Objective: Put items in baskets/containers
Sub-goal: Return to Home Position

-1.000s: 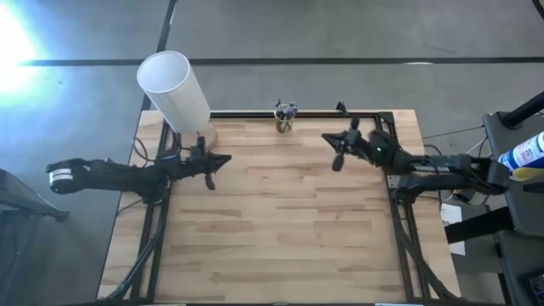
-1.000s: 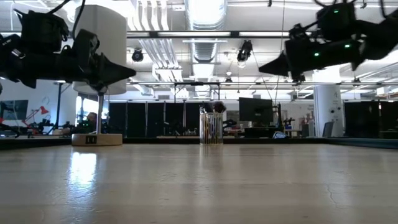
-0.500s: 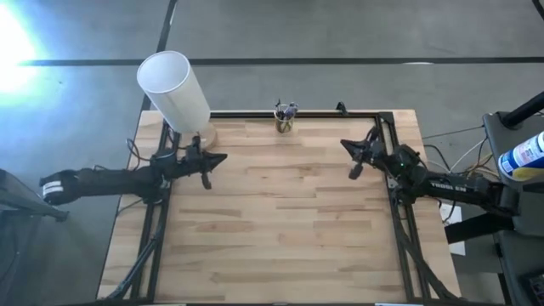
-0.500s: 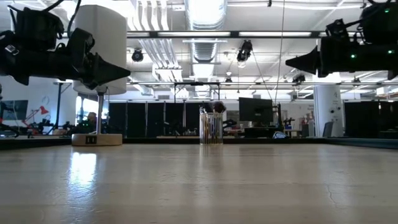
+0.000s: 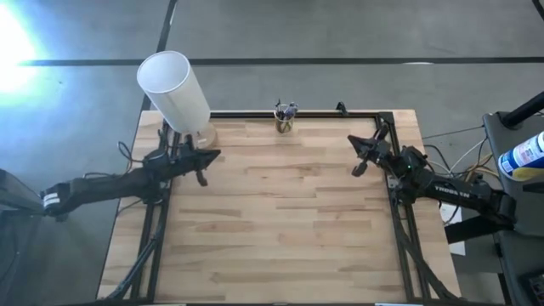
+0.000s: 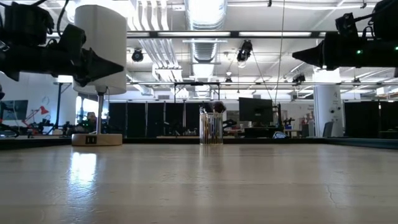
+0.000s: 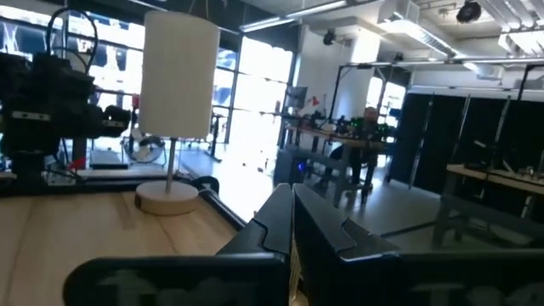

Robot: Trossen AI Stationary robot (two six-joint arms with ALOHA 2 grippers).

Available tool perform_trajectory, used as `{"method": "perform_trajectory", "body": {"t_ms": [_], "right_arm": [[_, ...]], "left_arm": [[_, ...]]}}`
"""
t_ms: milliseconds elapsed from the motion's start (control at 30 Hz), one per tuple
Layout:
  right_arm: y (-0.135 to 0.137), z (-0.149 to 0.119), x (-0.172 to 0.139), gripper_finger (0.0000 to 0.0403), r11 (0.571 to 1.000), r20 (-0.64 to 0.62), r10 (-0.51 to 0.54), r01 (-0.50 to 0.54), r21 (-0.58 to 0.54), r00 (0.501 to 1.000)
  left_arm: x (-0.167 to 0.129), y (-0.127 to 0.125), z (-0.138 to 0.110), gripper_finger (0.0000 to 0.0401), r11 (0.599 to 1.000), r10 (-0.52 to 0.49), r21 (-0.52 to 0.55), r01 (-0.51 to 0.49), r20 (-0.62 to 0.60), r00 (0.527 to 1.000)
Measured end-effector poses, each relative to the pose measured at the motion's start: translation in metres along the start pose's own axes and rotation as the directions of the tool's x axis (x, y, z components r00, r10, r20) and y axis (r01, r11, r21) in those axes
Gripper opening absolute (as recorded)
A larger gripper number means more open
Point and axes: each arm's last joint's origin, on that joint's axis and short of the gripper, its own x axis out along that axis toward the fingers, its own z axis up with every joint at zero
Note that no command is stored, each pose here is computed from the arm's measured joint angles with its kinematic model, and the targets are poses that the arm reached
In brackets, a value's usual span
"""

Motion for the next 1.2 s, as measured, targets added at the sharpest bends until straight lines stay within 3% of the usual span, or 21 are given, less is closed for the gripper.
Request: {"method": "perform_trajectory", "body": {"t_ms": [367, 900, 1067, 1200], "right_arm": [[0.000, -0.009, -0.007, 0.0008, 1.000, -0.112, -0.013, 0.014, 0.013, 0.994], [-0.002, -0.005, -0.023, 0.0008, 1.000, -0.090, -0.016, 0.015, -0.014, 0.996], [-0.005, -0.008, -0.027, 0.0008, 0.990, -0.125, -0.137, 0.138, -0.001, 0.983], [-0.004, -0.014, -0.027, 0.0008, 0.992, -0.191, -0.122, 0.127, 0.014, 0.974]], "left_arm": [[-0.016, 0.002, -0.004, 0.0000, 0.998, 0.062, 0.023, -0.061, -0.050, 0.997], [-0.029, 0.003, -0.003, 0.0000, 0.996, 0.079, 0.039, -0.077, -0.059, 0.995], [-0.029, 0.003, -0.003, 0.0000, 0.996, 0.087, 0.027, -0.085, -0.061, 0.994], [-0.028, 0.003, -0.004, 0.0000, 0.996, 0.086, -0.010, -0.087, -0.070, 0.994]]}}
